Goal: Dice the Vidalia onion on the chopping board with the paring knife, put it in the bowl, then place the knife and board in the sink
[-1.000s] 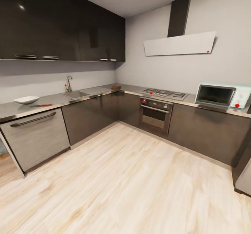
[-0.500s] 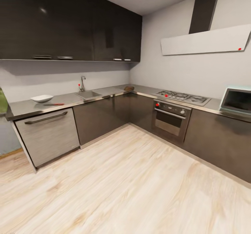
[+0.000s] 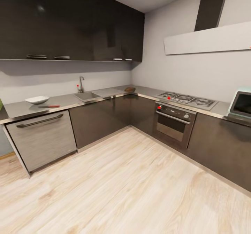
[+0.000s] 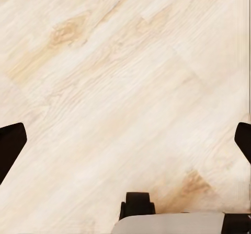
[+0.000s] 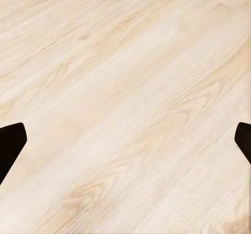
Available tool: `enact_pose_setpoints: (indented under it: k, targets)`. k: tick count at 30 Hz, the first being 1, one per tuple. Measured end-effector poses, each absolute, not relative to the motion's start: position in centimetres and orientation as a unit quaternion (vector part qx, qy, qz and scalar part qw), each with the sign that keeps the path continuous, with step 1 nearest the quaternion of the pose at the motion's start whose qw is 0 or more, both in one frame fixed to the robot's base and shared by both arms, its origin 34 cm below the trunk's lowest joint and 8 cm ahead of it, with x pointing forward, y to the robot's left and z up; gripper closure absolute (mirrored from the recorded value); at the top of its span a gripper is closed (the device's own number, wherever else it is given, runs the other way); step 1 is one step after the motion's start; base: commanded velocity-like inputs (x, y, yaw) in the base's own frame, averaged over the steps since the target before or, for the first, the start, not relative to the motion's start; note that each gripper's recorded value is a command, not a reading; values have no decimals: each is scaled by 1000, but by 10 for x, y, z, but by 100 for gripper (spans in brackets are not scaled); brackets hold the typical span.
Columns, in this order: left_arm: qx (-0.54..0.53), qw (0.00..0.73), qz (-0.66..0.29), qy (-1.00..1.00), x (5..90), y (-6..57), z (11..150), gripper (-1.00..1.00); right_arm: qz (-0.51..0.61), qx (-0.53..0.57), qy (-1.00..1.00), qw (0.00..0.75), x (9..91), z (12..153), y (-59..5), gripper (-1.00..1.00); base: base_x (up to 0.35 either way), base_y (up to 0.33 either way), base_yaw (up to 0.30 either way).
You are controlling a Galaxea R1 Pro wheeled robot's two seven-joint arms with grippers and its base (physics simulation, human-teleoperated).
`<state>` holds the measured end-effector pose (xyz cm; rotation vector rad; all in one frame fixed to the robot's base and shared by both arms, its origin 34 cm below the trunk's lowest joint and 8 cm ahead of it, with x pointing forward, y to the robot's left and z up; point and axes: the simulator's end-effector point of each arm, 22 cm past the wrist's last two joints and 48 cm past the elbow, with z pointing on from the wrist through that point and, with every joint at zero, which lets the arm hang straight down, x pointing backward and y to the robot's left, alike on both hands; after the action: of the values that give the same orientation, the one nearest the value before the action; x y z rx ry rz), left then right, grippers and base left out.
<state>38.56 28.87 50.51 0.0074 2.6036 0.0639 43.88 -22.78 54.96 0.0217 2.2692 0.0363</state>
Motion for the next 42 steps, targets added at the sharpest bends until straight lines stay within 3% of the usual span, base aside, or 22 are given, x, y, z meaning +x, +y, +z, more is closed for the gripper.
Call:
enact_pose_setpoints:
  k: [42]
  targets:
    - [3,264,23,964,384,288,504,-100,17,5,906,422,438,549,-226,-100,294,-20,0]
